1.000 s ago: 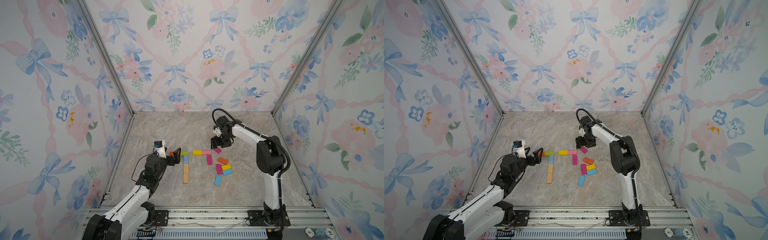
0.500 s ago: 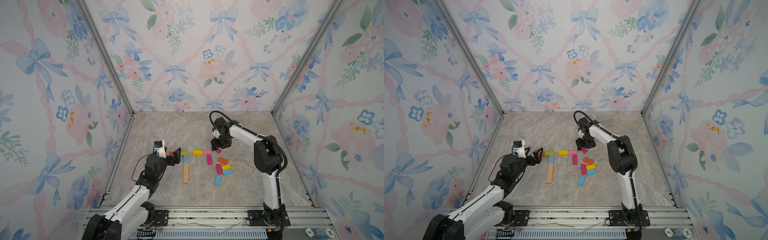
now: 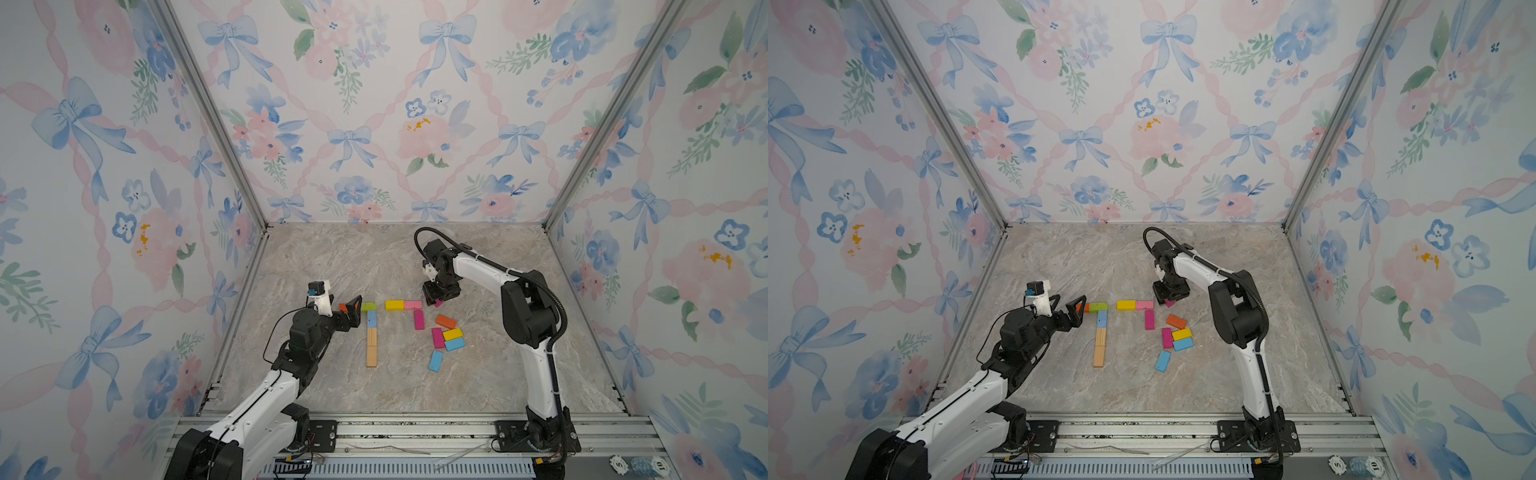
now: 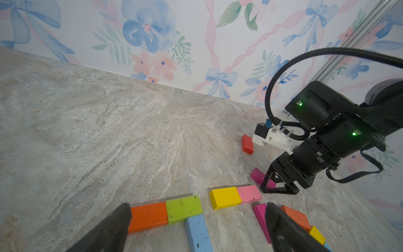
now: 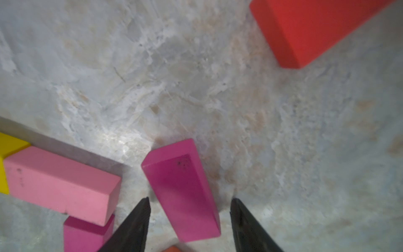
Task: Assemble the number 7 with building blocks
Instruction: Pick up the building block from the center of the board.
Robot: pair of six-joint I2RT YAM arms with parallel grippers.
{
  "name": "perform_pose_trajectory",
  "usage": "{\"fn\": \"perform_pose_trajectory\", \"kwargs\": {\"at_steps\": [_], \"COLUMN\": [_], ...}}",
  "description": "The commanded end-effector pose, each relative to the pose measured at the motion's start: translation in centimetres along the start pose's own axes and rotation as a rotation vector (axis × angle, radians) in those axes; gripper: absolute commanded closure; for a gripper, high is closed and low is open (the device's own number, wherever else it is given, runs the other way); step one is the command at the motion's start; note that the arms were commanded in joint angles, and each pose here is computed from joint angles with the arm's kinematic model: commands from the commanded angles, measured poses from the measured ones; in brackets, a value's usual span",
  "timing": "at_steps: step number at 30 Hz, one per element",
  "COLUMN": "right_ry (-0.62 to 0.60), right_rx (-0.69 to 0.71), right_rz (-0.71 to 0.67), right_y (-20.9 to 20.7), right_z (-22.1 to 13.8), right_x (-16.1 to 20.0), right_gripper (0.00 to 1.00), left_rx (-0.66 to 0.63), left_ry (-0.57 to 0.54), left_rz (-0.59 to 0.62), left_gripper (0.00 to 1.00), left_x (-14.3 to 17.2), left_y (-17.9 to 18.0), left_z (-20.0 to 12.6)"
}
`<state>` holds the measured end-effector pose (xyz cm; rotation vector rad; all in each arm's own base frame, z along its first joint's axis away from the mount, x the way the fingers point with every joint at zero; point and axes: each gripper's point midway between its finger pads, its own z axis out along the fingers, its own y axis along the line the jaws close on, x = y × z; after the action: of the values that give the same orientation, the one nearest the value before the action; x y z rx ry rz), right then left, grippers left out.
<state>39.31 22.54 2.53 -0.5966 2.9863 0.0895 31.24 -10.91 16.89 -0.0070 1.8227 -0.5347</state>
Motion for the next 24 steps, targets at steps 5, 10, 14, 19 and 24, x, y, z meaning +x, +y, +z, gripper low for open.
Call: {"fn": "perform_pose_trajectory", "kwargs": {"at_steps": [5,10,14,19,24], "right_ry": [-0.001,0.0,-0.004,-0.035,-0.113], "right_rx": [0.045,0.051,0.05,0.054,0.027], "right_rz": [-0.021,-0.027,-0.031,-0.038,-0.01], "right_y": [-0.1,0.0,0.2,0.4,0.6], "right_z": [1.0,1.3,1.3,0.4,-2.6], "right_x": [-0.6,-0.9,-1.0,-1.2,-1.4], "right_gripper": [0.44,0.5,0.6,0.74,0.76], "left_rx": [0.013,0.014,0.012,0.014,0.014], "left_ry": [-0.025,-0.025,-0.025,-0.025,-0.029], "left_rz": [0.005,0.005,0.004,0.004,0.005], "left_gripper": [0.02,0.02,0.02,0.02,0.02], "left_x": [-0.9,-0.9,-0.9,-0.9,-1.0], "left_y": [-0.3,-0.3,-0.3,-0.3,-0.3], "left_z": [0.0,0.0,0.0,-0.1,-0.1]}}
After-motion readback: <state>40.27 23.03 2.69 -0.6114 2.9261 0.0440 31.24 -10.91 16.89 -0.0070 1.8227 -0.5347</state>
